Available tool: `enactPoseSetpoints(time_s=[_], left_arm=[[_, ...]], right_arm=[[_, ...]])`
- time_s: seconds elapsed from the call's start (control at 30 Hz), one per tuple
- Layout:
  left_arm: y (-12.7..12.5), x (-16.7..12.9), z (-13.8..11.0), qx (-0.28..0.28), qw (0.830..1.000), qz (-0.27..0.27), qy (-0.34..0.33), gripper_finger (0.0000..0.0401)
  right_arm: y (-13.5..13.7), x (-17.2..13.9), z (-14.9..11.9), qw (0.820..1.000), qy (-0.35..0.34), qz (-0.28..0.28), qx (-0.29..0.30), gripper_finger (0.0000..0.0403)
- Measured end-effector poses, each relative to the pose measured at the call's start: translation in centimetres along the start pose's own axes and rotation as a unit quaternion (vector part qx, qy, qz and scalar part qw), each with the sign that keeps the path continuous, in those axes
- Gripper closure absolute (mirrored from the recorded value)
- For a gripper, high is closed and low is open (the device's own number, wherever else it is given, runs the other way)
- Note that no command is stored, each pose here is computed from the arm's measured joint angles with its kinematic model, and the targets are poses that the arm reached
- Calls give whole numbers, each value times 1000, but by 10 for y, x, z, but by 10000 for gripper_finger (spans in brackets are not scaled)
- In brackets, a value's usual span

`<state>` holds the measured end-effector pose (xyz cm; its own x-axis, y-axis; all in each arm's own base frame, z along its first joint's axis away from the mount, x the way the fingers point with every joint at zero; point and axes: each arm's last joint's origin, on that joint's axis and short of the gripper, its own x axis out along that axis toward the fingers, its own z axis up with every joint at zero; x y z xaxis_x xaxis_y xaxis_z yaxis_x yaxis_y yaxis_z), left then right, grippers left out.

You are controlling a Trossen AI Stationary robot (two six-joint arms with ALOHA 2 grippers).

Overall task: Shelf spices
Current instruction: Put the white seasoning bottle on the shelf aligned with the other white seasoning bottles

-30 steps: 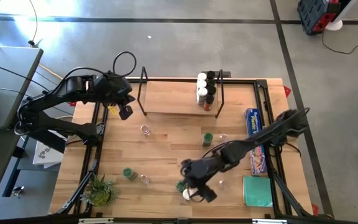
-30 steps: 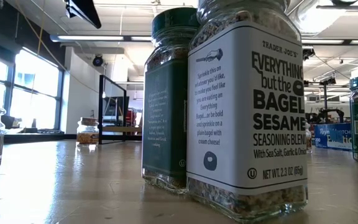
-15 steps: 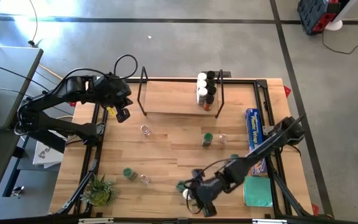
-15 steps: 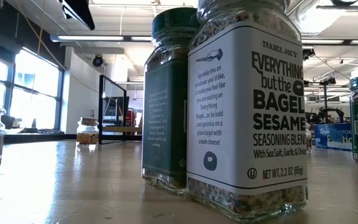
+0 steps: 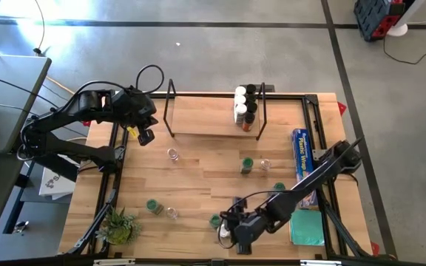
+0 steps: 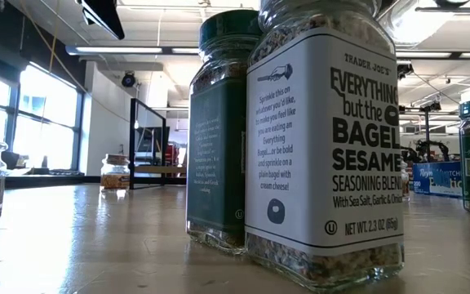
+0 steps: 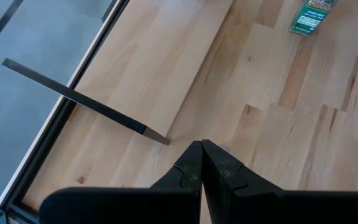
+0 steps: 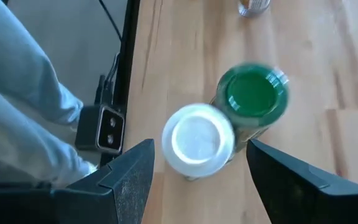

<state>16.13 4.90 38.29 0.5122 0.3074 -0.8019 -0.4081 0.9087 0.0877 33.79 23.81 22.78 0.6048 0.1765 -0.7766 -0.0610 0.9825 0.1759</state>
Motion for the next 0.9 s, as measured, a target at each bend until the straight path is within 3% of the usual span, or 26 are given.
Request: enactPoseSetpoints(time_s=[0.43,0.7,0.9], left_arm=[[0,0,0,0,1000,-2,0,401],[0,0,0,-6,1000,-1,0,400],[0,0,0,-6,1000,-1,-1,400]], right_arm=[[-11,11,3,1000,15,2,5,109],[-4,17,5,1000,-11,20,8,107],[-3,30,-8,999,15,-13,48,107]])
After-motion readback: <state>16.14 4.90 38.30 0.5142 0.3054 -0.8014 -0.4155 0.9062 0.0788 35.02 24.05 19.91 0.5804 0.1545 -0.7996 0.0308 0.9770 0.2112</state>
